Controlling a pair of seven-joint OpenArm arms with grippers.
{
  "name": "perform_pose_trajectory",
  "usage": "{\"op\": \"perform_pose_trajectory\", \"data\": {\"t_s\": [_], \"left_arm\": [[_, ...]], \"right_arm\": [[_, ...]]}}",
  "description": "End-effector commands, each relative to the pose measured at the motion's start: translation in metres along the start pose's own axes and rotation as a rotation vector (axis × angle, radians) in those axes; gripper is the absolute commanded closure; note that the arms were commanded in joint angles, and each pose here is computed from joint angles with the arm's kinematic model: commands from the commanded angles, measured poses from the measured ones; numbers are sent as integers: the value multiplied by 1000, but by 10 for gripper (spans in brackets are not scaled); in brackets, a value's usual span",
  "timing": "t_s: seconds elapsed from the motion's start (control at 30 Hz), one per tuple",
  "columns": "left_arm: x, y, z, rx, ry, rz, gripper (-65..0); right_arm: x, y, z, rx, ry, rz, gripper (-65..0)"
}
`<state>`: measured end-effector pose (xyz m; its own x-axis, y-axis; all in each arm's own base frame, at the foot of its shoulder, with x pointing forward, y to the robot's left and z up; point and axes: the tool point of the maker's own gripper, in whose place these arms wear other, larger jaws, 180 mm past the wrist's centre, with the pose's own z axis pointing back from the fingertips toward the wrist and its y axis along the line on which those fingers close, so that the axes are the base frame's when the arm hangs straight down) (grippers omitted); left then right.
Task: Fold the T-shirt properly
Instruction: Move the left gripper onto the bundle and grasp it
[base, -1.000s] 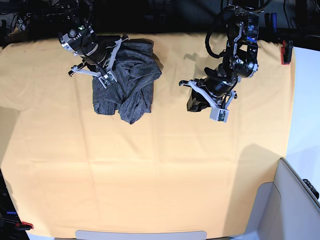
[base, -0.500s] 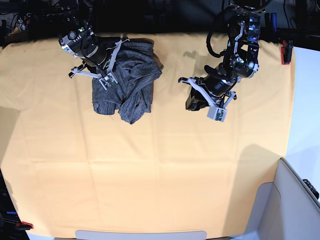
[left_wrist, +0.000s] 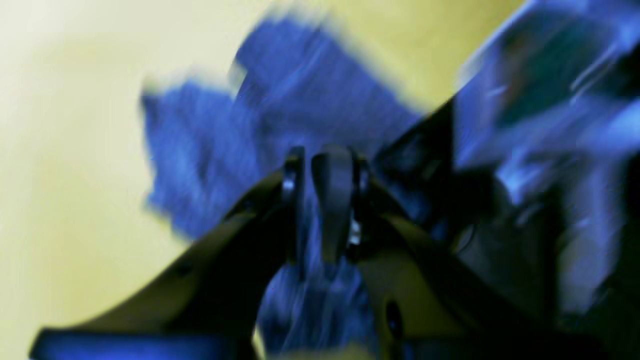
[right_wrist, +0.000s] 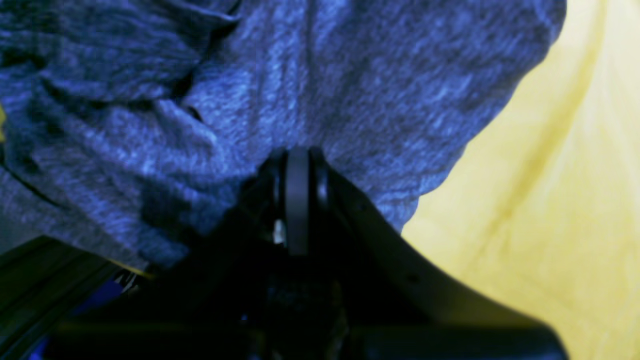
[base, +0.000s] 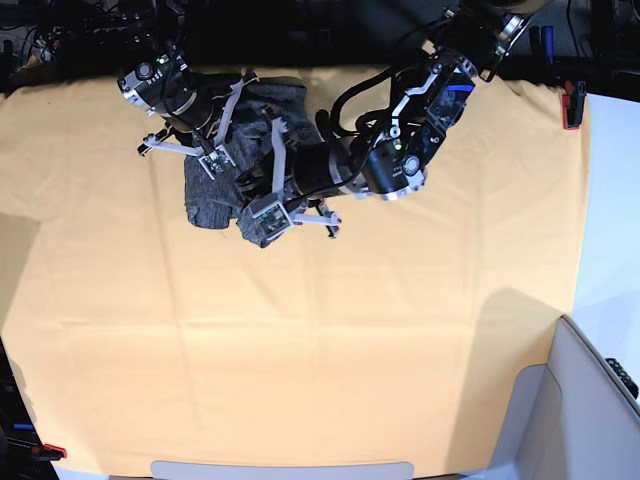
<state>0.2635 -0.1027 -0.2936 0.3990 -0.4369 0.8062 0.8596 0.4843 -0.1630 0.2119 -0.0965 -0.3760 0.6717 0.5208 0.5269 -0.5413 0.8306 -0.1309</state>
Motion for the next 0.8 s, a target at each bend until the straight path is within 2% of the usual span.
{"op": "perform_pose_trajectory", "data": {"t_s": [0.0,0.2,0.43,0.63,0.77], "left_arm": [[11,-4,-4,-18,-35,-3,-73],[7,-17,-38,-77,-52,67,-73],[-31,15,-69,-38,8,166,-73],[-60,37,-66,10,58,194,-73],[-68,43,-62,25,76,193,-73]], "right_arm": [[2,-1,2,-4,-7,6,0],[2,0,2,-3,-8,4,0],[8,16,0,36,-18,33,0],[9,41,-1,97,-18,69,0],[-5,43,0,105,16,87,0]]}}
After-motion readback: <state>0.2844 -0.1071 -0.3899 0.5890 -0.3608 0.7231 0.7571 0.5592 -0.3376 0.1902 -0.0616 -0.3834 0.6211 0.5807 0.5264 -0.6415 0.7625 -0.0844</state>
